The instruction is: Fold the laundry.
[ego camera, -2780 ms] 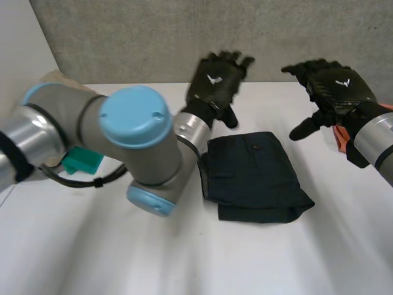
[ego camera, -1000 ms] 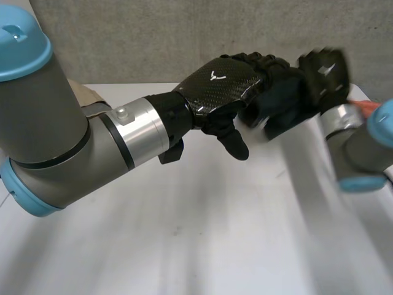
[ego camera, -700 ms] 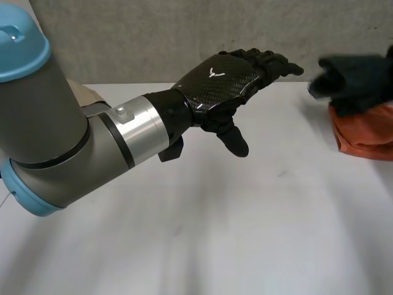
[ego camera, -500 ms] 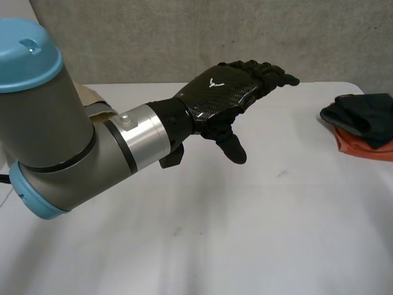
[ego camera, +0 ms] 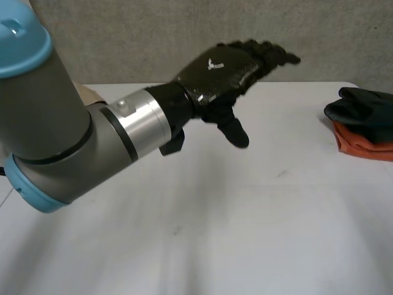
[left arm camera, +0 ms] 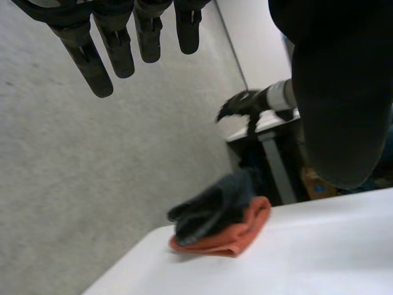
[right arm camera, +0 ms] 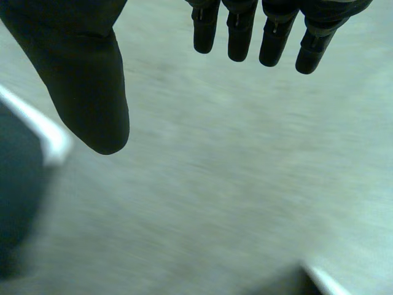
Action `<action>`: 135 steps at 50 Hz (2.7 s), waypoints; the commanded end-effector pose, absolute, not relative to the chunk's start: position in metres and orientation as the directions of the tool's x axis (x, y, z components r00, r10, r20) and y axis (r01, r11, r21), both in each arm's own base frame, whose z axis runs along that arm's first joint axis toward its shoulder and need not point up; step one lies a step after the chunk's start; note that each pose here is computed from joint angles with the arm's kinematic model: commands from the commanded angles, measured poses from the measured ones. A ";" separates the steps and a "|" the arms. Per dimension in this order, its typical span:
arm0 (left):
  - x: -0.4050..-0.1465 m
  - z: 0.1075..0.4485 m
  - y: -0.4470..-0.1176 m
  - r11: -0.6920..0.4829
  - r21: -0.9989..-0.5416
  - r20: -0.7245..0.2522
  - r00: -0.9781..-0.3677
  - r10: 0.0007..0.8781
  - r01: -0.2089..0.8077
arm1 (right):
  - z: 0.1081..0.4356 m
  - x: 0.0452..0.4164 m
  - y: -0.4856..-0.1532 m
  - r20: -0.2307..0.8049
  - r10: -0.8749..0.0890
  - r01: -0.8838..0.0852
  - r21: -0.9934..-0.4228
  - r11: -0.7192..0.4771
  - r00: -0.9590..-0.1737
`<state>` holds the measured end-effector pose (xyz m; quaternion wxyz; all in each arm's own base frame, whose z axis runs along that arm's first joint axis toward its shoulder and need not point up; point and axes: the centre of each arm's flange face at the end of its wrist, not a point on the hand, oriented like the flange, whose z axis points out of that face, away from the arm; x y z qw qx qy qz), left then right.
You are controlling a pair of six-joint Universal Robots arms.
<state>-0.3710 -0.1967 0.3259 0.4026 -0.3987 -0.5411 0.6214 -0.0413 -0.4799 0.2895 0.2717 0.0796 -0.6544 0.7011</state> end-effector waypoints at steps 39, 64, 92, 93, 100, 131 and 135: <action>-0.169 0.149 -0.532 -0.318 -0.720 -0.648 -0.762 -0.011 0.617 | 0.183 0.205 -0.308 0.528 -0.411 -0.514 -0.844 -0.154 -0.743; -0.391 0.244 -0.200 -0.107 -0.991 -0.132 -0.623 0.771 0.078 | 0.221 0.195 -0.306 0.511 -0.294 -0.479 -0.860 -0.178 -0.808; -0.352 0.276 -0.290 -0.203 -0.978 -0.173 -0.750 0.639 0.053 | 0.210 0.198 -0.266 0.221 -0.400 -0.316 -0.930 0.190 -0.890; -0.352 0.270 -0.297 -0.200 -0.978 -0.181 -0.743 0.644 0.065 | 0.210 0.201 -0.264 0.208 -0.407 -0.307 -0.931 0.196 -0.890; -0.347 0.191 -0.342 -0.216 -0.933 -0.356 -0.655 0.667 0.288 | 0.193 0.231 -0.234 0.154 -0.516 -0.309 -0.923 0.229 -0.843; -0.298 0.178 -0.225 0.215 -0.778 -0.324 -0.669 0.669 0.591 | 0.238 0.290 -0.328 0.377 -0.397 -0.313 -0.924 -0.218 -0.837; -0.303 0.170 -0.188 0.258 -0.806 -0.199 -0.653 0.731 0.533 | 0.224 0.301 -0.354 0.363 -0.402 -0.298 -0.930 -0.217 -0.840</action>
